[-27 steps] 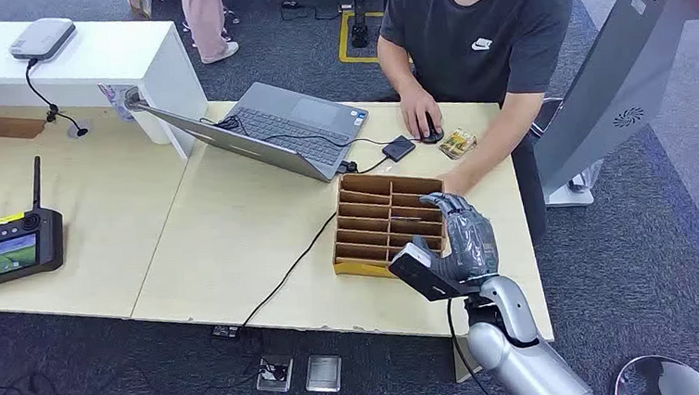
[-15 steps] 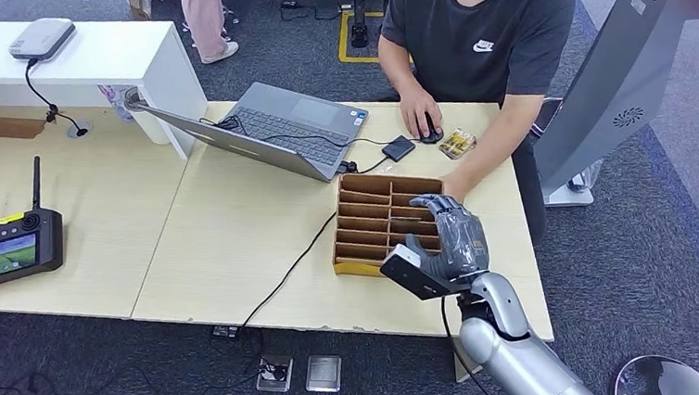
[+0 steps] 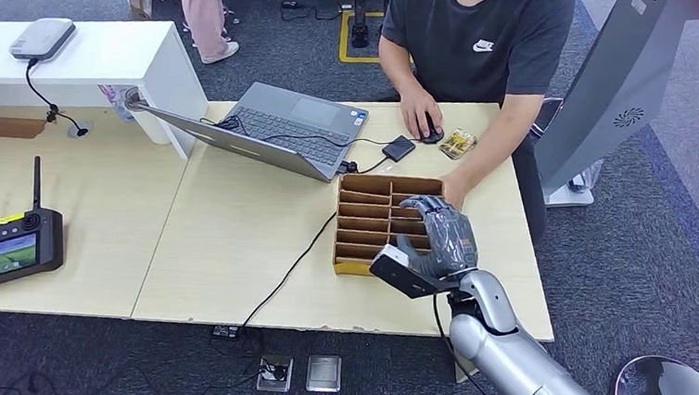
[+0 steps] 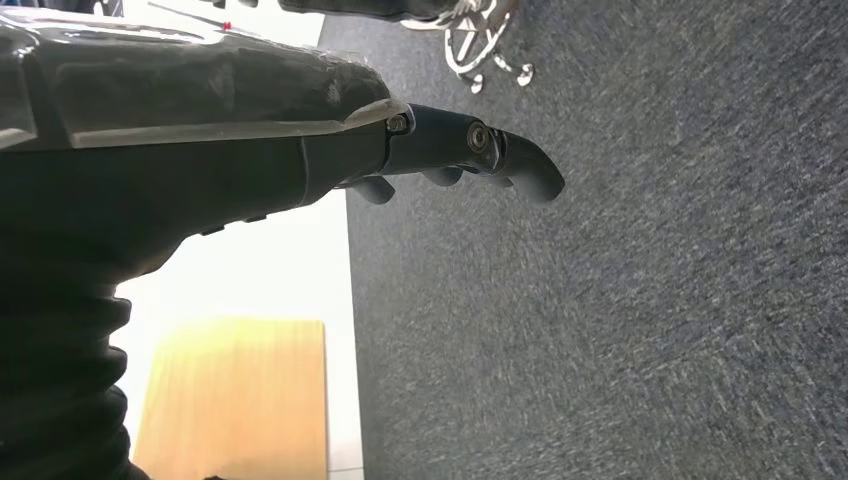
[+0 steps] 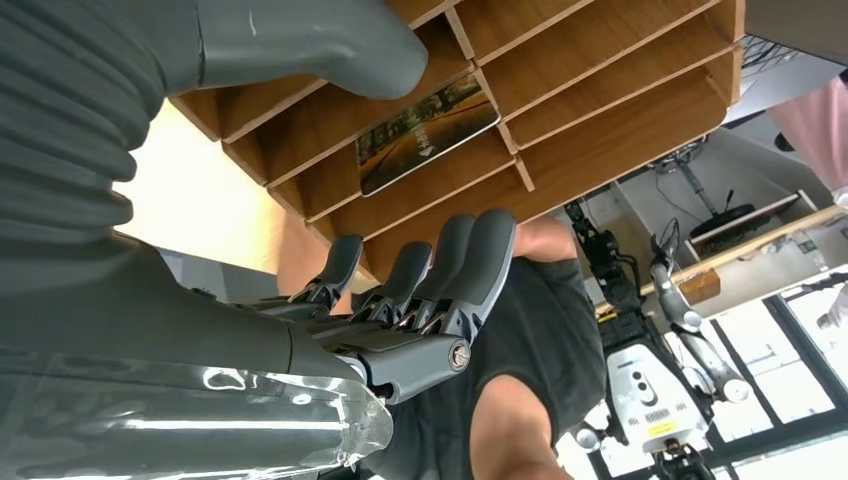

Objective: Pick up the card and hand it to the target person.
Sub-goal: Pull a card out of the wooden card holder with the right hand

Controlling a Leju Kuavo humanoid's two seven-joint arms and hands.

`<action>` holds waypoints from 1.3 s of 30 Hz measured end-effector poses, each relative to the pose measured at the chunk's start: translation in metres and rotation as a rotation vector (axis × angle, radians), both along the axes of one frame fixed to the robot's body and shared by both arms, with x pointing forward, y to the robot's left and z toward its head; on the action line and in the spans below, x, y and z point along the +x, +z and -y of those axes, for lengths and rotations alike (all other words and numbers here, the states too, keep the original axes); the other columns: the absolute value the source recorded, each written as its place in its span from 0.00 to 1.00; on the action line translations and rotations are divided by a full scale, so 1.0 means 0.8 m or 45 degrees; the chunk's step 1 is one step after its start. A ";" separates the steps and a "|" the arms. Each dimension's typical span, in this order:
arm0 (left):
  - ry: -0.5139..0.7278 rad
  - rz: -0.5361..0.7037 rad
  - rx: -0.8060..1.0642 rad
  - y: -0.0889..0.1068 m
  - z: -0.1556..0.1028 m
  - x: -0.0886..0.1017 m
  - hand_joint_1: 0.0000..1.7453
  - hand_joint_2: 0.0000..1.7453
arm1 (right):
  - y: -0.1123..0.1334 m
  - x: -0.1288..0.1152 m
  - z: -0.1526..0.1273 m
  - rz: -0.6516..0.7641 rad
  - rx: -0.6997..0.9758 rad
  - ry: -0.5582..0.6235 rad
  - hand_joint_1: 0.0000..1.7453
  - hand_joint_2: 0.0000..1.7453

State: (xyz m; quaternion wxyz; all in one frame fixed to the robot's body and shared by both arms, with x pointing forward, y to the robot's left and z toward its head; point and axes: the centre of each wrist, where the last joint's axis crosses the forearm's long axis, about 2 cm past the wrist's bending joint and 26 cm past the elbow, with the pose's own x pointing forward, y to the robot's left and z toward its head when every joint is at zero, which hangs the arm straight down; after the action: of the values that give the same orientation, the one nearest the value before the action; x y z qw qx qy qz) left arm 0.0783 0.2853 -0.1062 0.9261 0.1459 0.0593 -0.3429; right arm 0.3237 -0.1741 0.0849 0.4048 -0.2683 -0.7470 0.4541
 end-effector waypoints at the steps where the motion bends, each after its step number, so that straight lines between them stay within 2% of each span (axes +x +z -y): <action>1: -0.001 0.000 0.000 0.000 0.000 0.000 0.00 1.00 | 0.000 0.001 0.000 0.000 -0.004 0.001 0.43 1.00; 12: -0.008 -0.005 -0.005 0.000 0.000 0.000 0.00 1.00 | -0.005 0.009 -0.002 -0.009 -0.041 -0.008 0.45 1.00; 19: -0.010 -0.005 -0.005 0.000 0.000 0.000 0.00 1.00 | -0.008 0.015 0.000 -0.031 -0.058 -0.020 0.40 1.00; 20: -0.012 -0.005 -0.005 0.000 0.000 0.000 0.00 1.00 | -0.008 0.016 0.001 -0.036 -0.058 -0.023 0.42 1.00; 24: -0.023 -0.005 -0.003 0.000 0.000 0.000 0.00 1.00 | -0.008 0.021 0.004 -0.043 -0.074 -0.038 1.00 1.00; 32: -0.029 -0.003 -0.003 0.000 0.000 0.000 0.00 1.00 | -0.007 0.037 0.018 -0.048 -0.111 -0.073 1.00 1.00; 39: -0.038 -0.001 -0.005 0.000 0.000 0.000 0.00 1.00 | -0.009 0.040 0.022 -0.039 -0.128 -0.085 1.00 1.00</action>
State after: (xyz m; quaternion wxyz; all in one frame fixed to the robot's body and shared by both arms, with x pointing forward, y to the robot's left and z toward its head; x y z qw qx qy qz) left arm 0.0784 0.2851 -0.1062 0.9211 0.1449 0.0569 -0.3570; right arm 0.3553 -0.1919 0.0776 0.4172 -0.3059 -0.7076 0.4814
